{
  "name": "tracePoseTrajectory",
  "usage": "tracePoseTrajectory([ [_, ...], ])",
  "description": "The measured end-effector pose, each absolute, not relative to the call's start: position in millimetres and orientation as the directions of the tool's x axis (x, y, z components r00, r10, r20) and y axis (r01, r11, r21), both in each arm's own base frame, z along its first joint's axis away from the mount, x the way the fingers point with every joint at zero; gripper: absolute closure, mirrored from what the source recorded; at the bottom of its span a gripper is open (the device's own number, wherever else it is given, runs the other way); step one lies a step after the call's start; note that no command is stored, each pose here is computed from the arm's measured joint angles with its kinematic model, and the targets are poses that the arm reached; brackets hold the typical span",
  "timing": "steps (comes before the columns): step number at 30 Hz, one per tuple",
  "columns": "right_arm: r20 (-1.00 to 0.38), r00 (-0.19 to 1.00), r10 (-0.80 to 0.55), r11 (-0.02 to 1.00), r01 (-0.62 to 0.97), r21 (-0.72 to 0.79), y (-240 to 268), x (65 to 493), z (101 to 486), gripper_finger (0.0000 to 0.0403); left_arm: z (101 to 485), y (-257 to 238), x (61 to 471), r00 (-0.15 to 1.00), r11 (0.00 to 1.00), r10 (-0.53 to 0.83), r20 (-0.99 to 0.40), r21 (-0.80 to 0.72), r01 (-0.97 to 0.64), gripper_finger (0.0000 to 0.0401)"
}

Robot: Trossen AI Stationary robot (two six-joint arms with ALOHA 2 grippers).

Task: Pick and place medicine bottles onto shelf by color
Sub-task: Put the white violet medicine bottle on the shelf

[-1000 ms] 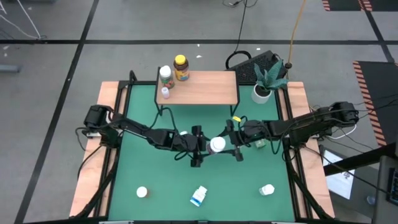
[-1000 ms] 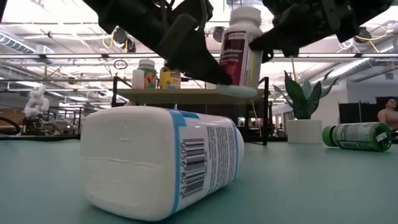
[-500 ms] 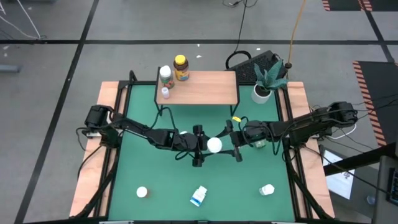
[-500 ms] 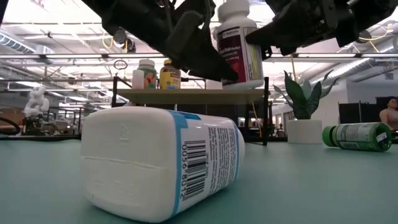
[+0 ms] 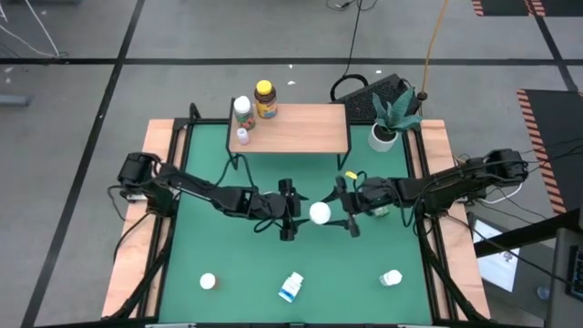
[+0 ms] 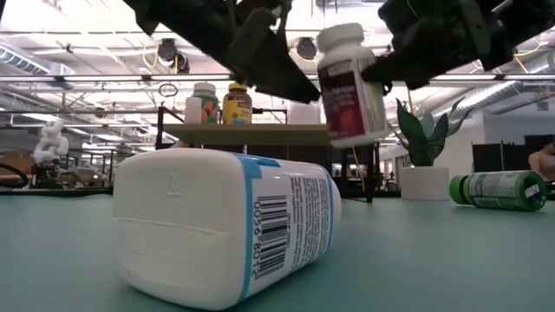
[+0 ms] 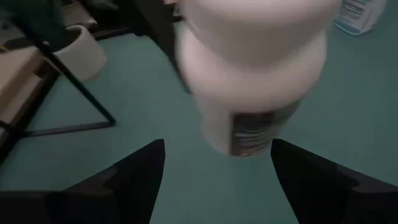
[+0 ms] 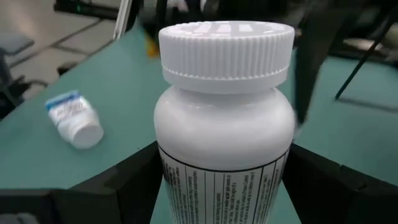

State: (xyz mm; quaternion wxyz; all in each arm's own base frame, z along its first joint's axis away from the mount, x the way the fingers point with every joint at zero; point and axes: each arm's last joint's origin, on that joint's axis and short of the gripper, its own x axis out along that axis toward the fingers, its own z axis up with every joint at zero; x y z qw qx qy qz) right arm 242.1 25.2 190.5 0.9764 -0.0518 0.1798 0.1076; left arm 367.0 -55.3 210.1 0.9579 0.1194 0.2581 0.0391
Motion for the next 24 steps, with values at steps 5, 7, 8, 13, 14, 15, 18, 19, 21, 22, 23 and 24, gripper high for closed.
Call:
tracePoseTrajectory([
  [5, -0.377, 0.878, 0.294, 0.946, -0.325, -0.019, 28.1, 240.5, 188.5, 0.0115, 226.0, -54.7, 364.0, 0.895, 0.962, 0.132, -0.426, 0.274, -0.011, 0.0105],
  [7, -0.365, 0.864, 0.348, 0.927, -0.374, -0.002, 29.8, 240.2, 189.2, 0.0115, 229.2, -55.5, 365.6, 0.91, 0.956, 0.113, -0.398, 0.294, 0.01, 0.0105],
  [8, -0.351, 0.862, 0.366, 0.921, -0.39, 0.001, 30.4, 240.5, 190.5, 0.0115, 229.7, -56.4, 366.3, 0.917, 0.953, 0.08, -0.39, 0.299, 0.044, 0.0105],
  [13, -0.332, 0.861, 0.385, 0.913, -0.408, -0.002, 31.3, 241.6, 191.5, 0.0115, 232.5, -58.9, 370.2, 0.929, 0.939, -0.124, -0.349, 0.262, 0.224, 0.0104],
  [14, -0.338, 0.865, 0.372, 0.918, -0.396, -0.004, 30.7, 242.3, 190.2, 0.0115, 232.4, -58.0, 370.5, 0.928, 0.939, -0.135, -0.348, 0.254, 0.232, 0.0104],
  [15, -0.347, 0.865, 0.362, 0.922, -0.388, -0.005, 30.2, 243.0, 188.3, 0.0115, 233.1, -57.2, 370.9, 0.93, 0.939, -0.137, -0.341, 0.254, 0.232, 0.0102],
  [18, -0.364, 0.858, 0.362, 0.922, -0.388, 0.002, 30.6, 245.6, 182.8, 0.0115, 235.2, -52.9, 372.3, 0.936, 0.943, -0.14, -0.324, 0.243, 0.225, 0.0084],
  [19, -0.368, 0.856, 0.363, 0.921, -0.389, 0.003, 30.7, 246.6, 181.0, 0.0115, 234.8, -51.6, 372.3, 0.934, 0.944, -0.14, -0.328, 0.24, 0.226, 0.0075],
  [21, -0.375, 0.852, 0.365, 0.921, -0.39, 0.008, 30.6, 247.6, 178.7, 0.0115, 234.0, -48.8, 372.6, 0.933, 0.945, -0.133, -0.334, 0.242, 0.221, 0.0055],
  [22, -0.372, 0.852, 0.368, 0.92, -0.392, 0.012, 30.3, 248.5, 177.9, 0.0115, 234.0, -47.7, 372.8, 0.933, 0.945, -0.134, -0.334, 0.242, 0.222, 0.0046],
  [23, -0.366, 0.85, 0.378, 0.916, -0.4, 0.018, 29.7, 249.5, 177.3, 0.0115, 234.0, -47.2, 372.8, 0.933, 0.943, -0.135, -0.334, 0.246, 0.224, 0.0039],
  [24, -0.363, 0.85, 0.381, 0.916, -0.401, 0.023, 29.0, 250.4, 176.5, 0.0115, 234.0, -46.7, 372.9, 0.933, 0.941, -0.139, -0.333, 0.249, 0.229, 0.0033],
])
